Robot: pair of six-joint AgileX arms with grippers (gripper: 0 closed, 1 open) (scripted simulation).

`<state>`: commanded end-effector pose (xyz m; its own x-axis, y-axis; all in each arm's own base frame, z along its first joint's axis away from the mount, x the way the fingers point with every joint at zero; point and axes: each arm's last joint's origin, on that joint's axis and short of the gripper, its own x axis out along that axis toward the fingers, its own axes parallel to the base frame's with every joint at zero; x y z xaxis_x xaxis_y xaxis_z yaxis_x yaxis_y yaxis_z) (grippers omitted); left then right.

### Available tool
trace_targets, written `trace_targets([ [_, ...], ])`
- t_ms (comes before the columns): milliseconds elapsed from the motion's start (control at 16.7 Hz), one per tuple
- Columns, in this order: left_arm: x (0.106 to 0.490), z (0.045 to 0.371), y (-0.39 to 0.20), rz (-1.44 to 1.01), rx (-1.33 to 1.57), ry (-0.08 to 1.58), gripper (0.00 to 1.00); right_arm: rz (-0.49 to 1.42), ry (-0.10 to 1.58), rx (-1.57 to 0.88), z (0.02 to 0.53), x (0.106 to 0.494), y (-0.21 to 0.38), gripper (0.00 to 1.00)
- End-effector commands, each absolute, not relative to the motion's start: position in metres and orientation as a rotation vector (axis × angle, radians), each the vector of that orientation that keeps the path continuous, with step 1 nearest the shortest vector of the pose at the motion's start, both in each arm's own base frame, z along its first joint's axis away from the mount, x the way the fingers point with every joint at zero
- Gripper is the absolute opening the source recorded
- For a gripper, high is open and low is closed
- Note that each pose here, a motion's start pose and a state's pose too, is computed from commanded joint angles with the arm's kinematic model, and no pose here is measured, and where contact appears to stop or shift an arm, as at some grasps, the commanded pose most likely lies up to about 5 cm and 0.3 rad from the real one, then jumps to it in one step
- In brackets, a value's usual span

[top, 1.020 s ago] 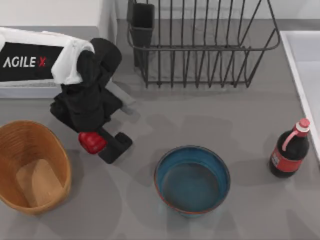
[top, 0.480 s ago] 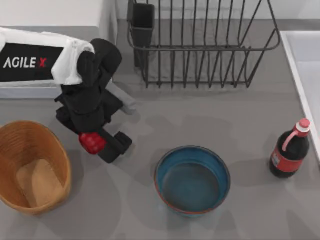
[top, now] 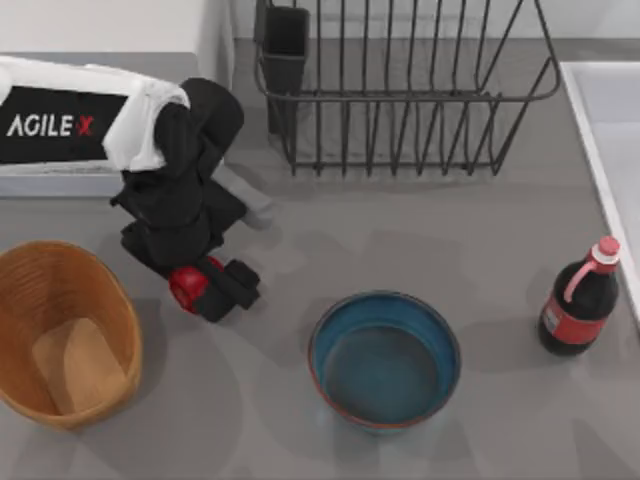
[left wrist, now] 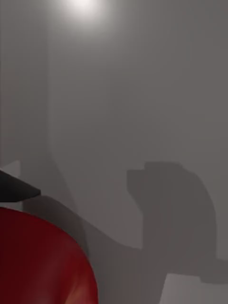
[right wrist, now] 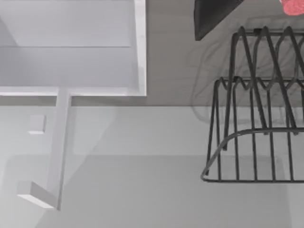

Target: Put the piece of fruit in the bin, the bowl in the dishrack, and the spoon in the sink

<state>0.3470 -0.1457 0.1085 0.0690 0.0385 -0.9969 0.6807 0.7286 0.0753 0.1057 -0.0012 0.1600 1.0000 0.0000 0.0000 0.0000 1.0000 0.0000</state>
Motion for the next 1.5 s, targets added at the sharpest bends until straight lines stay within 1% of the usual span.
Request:
trace_targets([
  [360,0.347,0.109,-0.146,-0.535,0.633,1.438,0.0,0.0,0.0,0.0,0.16,0.106,-0.001,1.0],
  [540,0.345,0.119,-0.15,-0.559,0.603,1.435,0.0,0.0,0.0,0.0,0.16,0.106,-0.001,1.0],
  [720,0.346,0.141,-0.154,-0.567,0.61,1.435,0.0,0.0,0.0,0.0,0.16,0.106,-0.001,1.0],
  [1020,0.346,0.193,-0.151,-0.561,0.606,1.44,0.0,0.0,0.0,0.0,0.16,0.106,-0.001,1.0],
  [1140,0.345,0.21,-0.149,-0.557,0.602,1.437,0.0,0.0,0.0,0.0,0.16,0.106,-0.001,1.0],
  [1260,0.344,0.215,-0.148,-0.556,0.601,1.436,0.0,0.0,0.0,0.0,0.16,0.106,-0.001,1.0],
  [1500,0.344,0.213,-0.15,-0.56,0.605,1.439,0.0,0.0,0.0,0.0,0.16,0.106,-0.001,1.0],
])
